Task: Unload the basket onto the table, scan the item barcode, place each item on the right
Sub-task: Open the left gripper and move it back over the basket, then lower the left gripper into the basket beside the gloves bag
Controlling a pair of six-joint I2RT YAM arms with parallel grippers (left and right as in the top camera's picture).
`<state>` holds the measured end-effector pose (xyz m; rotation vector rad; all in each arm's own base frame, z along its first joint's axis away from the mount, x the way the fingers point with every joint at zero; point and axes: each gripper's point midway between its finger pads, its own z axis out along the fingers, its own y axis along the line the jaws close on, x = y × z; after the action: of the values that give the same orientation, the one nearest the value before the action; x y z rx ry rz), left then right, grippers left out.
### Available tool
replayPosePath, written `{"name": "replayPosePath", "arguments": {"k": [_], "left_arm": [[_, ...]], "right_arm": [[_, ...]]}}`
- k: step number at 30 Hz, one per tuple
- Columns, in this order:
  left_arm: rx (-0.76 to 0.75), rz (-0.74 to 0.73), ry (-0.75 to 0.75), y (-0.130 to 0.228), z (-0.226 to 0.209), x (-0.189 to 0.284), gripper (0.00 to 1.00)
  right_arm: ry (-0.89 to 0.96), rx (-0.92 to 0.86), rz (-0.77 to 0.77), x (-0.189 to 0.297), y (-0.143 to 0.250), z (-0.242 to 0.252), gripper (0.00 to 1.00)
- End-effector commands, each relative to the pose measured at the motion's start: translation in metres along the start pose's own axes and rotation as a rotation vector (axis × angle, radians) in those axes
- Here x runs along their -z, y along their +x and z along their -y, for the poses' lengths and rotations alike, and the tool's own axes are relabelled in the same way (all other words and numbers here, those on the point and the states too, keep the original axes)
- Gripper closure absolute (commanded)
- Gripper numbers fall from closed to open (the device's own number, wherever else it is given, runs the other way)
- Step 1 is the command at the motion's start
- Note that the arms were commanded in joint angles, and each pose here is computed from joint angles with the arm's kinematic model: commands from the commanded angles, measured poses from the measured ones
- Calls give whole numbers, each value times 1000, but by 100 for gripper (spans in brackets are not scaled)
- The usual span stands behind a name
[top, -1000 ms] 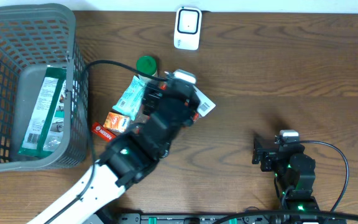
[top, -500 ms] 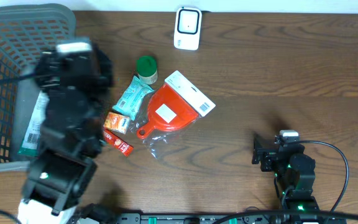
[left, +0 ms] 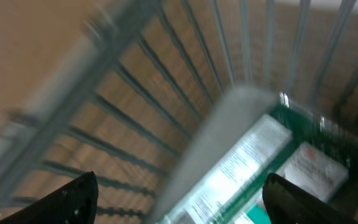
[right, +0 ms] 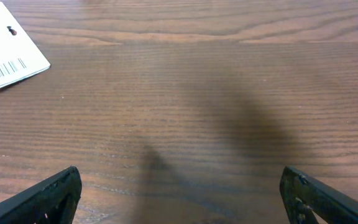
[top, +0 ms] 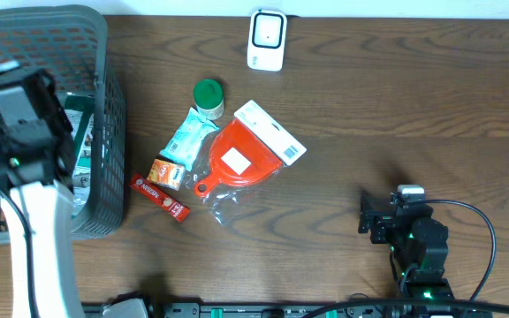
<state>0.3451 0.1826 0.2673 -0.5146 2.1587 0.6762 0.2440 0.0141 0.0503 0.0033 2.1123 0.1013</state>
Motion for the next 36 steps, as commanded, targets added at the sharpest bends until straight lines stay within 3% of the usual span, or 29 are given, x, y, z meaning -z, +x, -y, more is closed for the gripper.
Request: {"name": "replayPosePath", "arguments": {"k": [1, 5, 10, 16, 19, 29, 36], "left_arm": [[79, -149, 152, 33, 24, -32, 16], [14, -349, 129, 86, 36, -67, 16], [-98, -486, 169, 127, 61, -90, 16], [-324, -557, 254, 159, 96, -101, 16], [-507, -561, 300, 170, 103, -102, 16], [-522, -538, 246, 166, 93, -113, 16], [-579, -628, 272, 201, 93, -128, 16]], "right_arm": [[0, -10, -3, 0, 1, -1, 1], [0, -10, -4, 0, 1, -1, 1], [0, -10, -7, 0, 2, -1, 1], [0, -10, -3, 0, 1, -1, 1], [-1, -9, 5, 0, -1, -1, 1], [-1, -9, 4, 0, -1, -1, 1], [0, -10, 1, 0, 0, -1, 1]]}}
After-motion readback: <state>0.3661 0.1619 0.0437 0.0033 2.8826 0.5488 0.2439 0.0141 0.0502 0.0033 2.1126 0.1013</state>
